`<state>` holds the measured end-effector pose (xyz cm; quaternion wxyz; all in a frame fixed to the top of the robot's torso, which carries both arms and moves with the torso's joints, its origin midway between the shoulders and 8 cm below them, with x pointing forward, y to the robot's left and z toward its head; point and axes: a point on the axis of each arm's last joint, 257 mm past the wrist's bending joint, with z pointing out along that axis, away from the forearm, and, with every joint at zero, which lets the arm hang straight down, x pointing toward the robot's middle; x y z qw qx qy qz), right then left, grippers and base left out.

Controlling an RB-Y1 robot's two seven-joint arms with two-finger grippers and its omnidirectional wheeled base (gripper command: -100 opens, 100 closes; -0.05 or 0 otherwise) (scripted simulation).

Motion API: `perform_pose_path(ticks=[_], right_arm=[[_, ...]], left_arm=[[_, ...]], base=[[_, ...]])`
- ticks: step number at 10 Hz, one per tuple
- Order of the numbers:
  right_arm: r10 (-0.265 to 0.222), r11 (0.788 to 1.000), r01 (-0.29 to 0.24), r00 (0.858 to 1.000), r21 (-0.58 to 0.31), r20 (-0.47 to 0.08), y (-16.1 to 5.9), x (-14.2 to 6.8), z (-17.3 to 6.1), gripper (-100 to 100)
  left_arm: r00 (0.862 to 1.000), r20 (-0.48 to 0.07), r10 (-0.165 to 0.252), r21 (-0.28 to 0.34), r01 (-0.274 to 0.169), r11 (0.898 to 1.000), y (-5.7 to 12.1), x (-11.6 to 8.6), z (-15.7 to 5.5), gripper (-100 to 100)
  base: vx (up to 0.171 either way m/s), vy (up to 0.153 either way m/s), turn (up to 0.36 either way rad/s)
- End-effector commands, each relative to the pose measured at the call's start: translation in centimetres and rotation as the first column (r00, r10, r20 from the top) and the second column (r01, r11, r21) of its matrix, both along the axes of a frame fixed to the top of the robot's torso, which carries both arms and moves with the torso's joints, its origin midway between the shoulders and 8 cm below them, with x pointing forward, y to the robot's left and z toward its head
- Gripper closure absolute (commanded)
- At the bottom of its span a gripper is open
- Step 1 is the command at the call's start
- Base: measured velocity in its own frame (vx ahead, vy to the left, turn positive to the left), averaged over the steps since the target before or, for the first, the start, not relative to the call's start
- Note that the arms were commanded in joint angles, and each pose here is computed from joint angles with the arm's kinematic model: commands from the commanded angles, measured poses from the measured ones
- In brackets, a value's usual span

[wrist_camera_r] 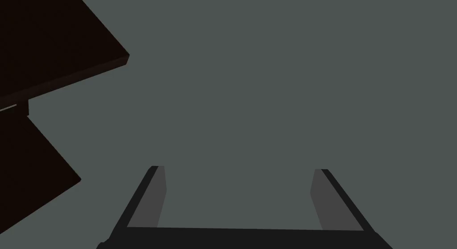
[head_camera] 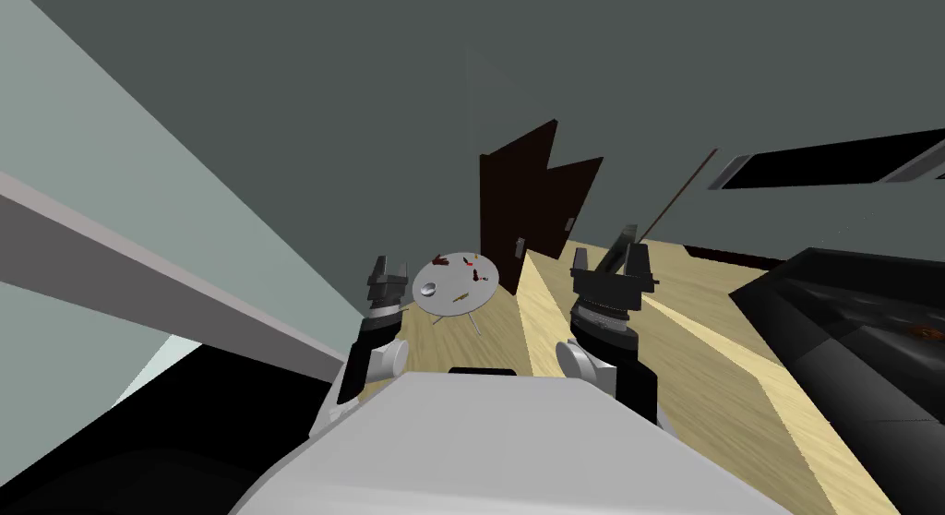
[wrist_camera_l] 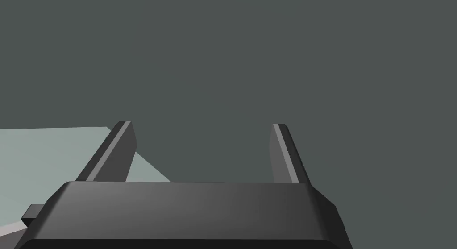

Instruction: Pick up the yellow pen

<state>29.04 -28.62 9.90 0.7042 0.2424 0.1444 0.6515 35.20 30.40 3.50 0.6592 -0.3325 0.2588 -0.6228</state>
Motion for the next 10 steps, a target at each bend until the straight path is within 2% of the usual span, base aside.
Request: perform_pose_path(ticks=[1,4,7,8,10], right_arm=[[0.0,1.0,0.0,1.0,0.0,0.0,0.0,0.0,0.0,0],[0.0,1.0,0.0,1.0,0.0,0.0,0.0,0.0,0.0,0],[0.0,1.0,0.0,1.0,0.0,0.0,0.0,0.0,0.0,0],[0.0,1.0,0.0,1.0,0.0,0.0,0.0,0.0,0.0,0],[0.0,1.0,0.0,1.0,0.0,0.0,0.0,0.0,0.0,0]], left_arm=[[0.999,-0.047,-0.015,0.007,0.016,1.0,0.2,0.9,-1.3,-100],[0.988,-0.15,-0.034,-0.017,0.031,0.999,1.3,2.8,-4.5,-100],[0.96,-0.275,-0.053,-0.079,0.032,0.996,3.2,4.9,-8.9,-100],[0.957,-0.285,-0.052,-0.081,0.03,0.996,3.2,5.0,-9.2,-100],[0.925,-0.373,-0.068,-0.14,0.017,0.99,4.8,6.2,-12.6,-100]], base=[[0.001,-0.005,-0.098],[-0.001,-0.001,-0.095],[-0.014,0.008,-0.12],[-0.014,0.009,-0.055],[-0.016,0.011,-0.135]])
